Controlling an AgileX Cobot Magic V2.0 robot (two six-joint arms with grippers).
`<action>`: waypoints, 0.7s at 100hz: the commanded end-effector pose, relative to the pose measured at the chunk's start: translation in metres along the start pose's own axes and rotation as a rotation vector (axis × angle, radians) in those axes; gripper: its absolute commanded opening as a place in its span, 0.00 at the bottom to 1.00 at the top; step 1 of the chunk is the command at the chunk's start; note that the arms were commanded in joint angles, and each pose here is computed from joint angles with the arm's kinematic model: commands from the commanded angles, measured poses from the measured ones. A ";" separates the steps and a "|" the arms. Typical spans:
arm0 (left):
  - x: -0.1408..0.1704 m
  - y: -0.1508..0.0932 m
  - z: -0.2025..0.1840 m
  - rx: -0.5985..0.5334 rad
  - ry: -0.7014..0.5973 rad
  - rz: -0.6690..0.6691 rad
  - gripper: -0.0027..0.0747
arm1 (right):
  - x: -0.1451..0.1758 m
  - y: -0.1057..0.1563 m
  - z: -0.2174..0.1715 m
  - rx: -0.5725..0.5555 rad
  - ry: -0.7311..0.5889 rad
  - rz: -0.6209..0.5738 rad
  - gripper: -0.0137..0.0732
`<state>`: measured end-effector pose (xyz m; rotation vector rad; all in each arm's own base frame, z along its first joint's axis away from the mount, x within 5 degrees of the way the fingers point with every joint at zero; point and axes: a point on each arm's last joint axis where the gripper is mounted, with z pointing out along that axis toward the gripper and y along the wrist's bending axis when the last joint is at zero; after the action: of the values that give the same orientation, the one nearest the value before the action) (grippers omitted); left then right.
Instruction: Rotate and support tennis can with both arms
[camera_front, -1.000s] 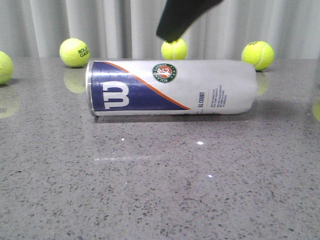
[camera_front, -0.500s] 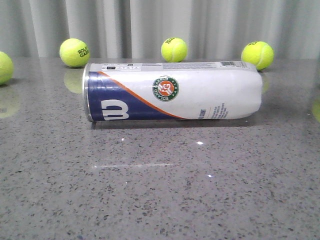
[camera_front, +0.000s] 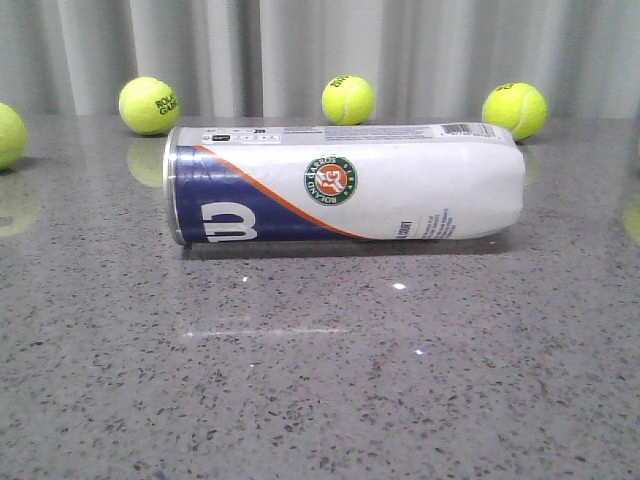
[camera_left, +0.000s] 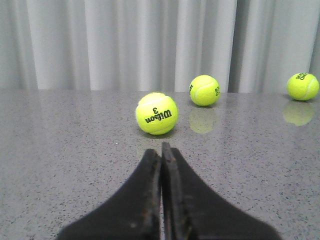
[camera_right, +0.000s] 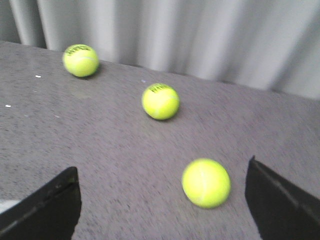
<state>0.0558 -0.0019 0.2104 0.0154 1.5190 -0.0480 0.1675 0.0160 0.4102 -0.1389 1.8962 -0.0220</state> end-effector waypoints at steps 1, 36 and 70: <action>0.006 -0.001 -0.002 0.012 -0.073 -0.004 0.01 | 0.006 -0.008 -0.021 0.053 -0.125 0.041 0.91; 0.006 -0.001 -0.002 0.012 -0.073 -0.004 0.01 | 0.093 -0.004 -0.061 0.078 -0.267 0.106 0.91; 0.006 -0.001 -0.002 0.012 -0.073 -0.004 0.01 | 0.122 -0.001 -0.075 0.076 -0.336 0.109 0.37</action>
<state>0.0558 -0.0019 0.2104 0.0154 1.5190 -0.0480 0.0590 -0.0022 0.3032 0.0225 1.6808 0.0068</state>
